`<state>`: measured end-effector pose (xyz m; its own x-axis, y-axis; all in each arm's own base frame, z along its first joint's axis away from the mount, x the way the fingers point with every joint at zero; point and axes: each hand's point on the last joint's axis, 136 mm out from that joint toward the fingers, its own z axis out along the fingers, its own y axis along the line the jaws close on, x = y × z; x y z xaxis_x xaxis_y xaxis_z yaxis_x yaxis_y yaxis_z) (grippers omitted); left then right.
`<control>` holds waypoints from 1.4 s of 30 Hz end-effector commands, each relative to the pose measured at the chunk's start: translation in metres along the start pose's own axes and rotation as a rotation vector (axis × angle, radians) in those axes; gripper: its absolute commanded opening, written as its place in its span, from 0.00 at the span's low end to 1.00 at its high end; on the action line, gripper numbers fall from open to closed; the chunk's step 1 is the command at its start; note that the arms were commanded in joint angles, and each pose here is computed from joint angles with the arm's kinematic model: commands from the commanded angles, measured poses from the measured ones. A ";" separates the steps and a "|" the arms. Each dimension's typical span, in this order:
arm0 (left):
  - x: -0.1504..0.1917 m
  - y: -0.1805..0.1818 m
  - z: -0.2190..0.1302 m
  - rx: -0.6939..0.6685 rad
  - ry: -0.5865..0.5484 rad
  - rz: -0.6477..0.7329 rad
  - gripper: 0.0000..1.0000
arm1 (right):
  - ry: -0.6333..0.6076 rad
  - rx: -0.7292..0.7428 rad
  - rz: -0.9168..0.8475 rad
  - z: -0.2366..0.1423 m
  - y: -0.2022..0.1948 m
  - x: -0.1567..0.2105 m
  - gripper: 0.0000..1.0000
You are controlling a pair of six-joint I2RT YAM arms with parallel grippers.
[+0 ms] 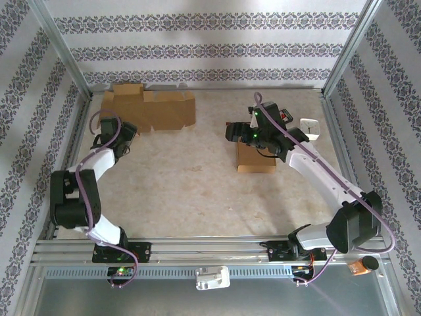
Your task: Fold the paper box
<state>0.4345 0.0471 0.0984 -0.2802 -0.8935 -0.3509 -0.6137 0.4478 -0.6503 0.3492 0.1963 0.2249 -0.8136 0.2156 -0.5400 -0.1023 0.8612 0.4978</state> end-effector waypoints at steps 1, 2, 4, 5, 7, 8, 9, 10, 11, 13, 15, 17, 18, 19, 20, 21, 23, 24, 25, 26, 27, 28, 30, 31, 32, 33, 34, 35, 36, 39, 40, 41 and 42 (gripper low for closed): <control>0.008 0.007 0.021 -0.012 0.121 -0.075 0.67 | 0.020 -0.031 -0.003 -0.007 0.014 -0.003 0.84; 0.004 0.007 0.028 -0.014 0.116 -0.079 0.67 | 0.021 -0.028 -0.007 -0.008 0.014 -0.002 0.84; 0.000 0.005 0.042 -0.014 0.113 -0.061 0.68 | 0.023 -0.035 -0.010 -0.008 0.015 -0.002 0.85; -0.003 0.002 0.050 -0.010 0.115 -0.047 0.69 | 0.029 -0.044 -0.012 -0.009 0.017 -0.001 0.85; -0.008 0.001 0.063 -0.003 0.108 -0.033 0.69 | 0.042 -0.065 -0.017 -0.009 0.020 0.002 0.85; -0.011 -0.001 0.068 0.008 0.104 -0.030 0.69 | 0.051 -0.078 -0.017 -0.010 0.023 0.004 0.85; -0.012 -0.003 0.071 0.021 0.103 -0.027 0.68 | 0.061 -0.088 -0.018 -0.009 0.024 0.006 0.85; -0.013 -0.005 0.074 0.030 0.102 -0.024 0.68 | 0.070 -0.097 -0.019 -0.010 0.026 0.008 0.85; -0.014 -0.009 0.075 0.046 0.101 -0.011 0.68 | 0.080 -0.104 -0.020 -0.009 0.028 0.011 0.85; -0.015 -0.010 0.077 0.044 0.102 -0.006 0.68 | 0.090 -0.105 -0.017 -0.009 0.027 0.013 0.85; -0.021 -0.011 0.077 0.033 0.081 0.021 0.68 | 0.092 -0.109 -0.015 -0.009 0.029 0.013 0.86; -0.031 -0.014 0.077 0.021 0.048 0.063 0.70 | 0.095 -0.115 -0.018 -0.009 0.031 0.013 0.86; -0.034 -0.015 0.077 0.016 0.038 0.081 0.72 | 0.097 -0.115 -0.020 -0.008 0.031 0.013 0.86; -0.037 -0.015 0.078 0.007 0.035 0.086 0.74 | 0.101 -0.116 -0.023 -0.008 0.032 0.013 0.86; -0.039 -0.017 0.078 0.020 0.035 0.086 0.77 | 0.105 -0.114 -0.024 -0.007 0.031 0.013 0.86; -0.039 -0.018 0.079 0.029 0.036 0.077 0.79 | 0.107 -0.114 -0.025 -0.006 0.031 0.013 0.86; -0.042 -0.022 0.080 0.055 0.030 0.058 0.83 | 0.113 -0.115 -0.025 -0.004 0.032 0.014 0.87; -0.042 -0.023 0.080 0.063 0.030 0.052 0.84 | 0.118 -0.116 -0.025 -0.003 0.032 0.014 0.87; -0.042 -0.025 0.082 0.070 0.030 0.049 0.85 | 0.122 -0.119 -0.026 -0.002 0.033 0.015 0.87; -0.042 -0.023 0.083 0.067 0.034 0.035 0.85 | 0.126 -0.118 -0.025 -0.001 0.033 0.015 0.87; -0.039 -0.020 0.086 0.057 0.047 0.014 0.84 | 0.128 -0.120 -0.024 -0.001 0.034 0.015 0.87; -0.035 -0.015 0.089 0.051 0.064 -0.012 0.82 | 0.129 -0.123 -0.025 -0.001 0.035 0.015 0.87; -0.030 -0.007 0.096 0.025 0.088 -0.047 0.76 | 0.123 -0.126 -0.024 -0.003 0.036 0.013 0.87; -0.029 -0.004 0.098 0.012 0.090 -0.045 0.73 | 0.117 -0.127 -0.025 -0.005 0.037 0.012 0.88; -0.029 0.002 0.100 -0.015 0.092 -0.044 0.69 | 0.112 -0.125 -0.025 -0.008 0.037 0.011 0.88; -0.029 0.003 0.100 -0.025 0.091 -0.039 0.65 | 0.108 -0.121 -0.025 -0.009 0.037 0.011 0.88; -0.029 0.005 0.100 -0.026 0.090 -0.039 0.58 | 0.100 -0.118 -0.026 -0.011 0.037 0.009 0.88; -0.029 0.005 0.100 -0.020 0.091 -0.042 0.49 | 0.096 -0.110 -0.025 -0.012 0.035 0.009 0.88; -0.029 0.002 0.099 -0.004 0.091 -0.041 0.41 | 0.089 -0.104 -0.026 -0.014 0.034 0.008 0.88; -0.027 -0.013 0.088 0.063 0.109 -0.042 0.19 | 0.072 -0.091 -0.014 -0.018 0.030 0.006 0.88; -0.024 -0.020 0.082 0.093 0.128 -0.051 0.13 | 0.066 -0.089 -0.008 -0.020 0.029 0.005 0.88; -0.020 -0.027 0.074 0.127 0.149 -0.057 0.07 | 0.059 -0.088 -0.002 -0.022 0.028 0.005 0.88; -0.016 -0.034 0.065 0.162 0.170 -0.057 0.02 | 0.050 -0.090 0.000 -0.024 0.029 0.003 0.88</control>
<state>0.5095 0.0635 0.0462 -0.3419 -0.9112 -0.2298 -0.6035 0.4004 -0.6896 0.3302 0.2175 0.2361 -0.8667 0.1572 -0.4734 -0.1559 0.8161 0.5564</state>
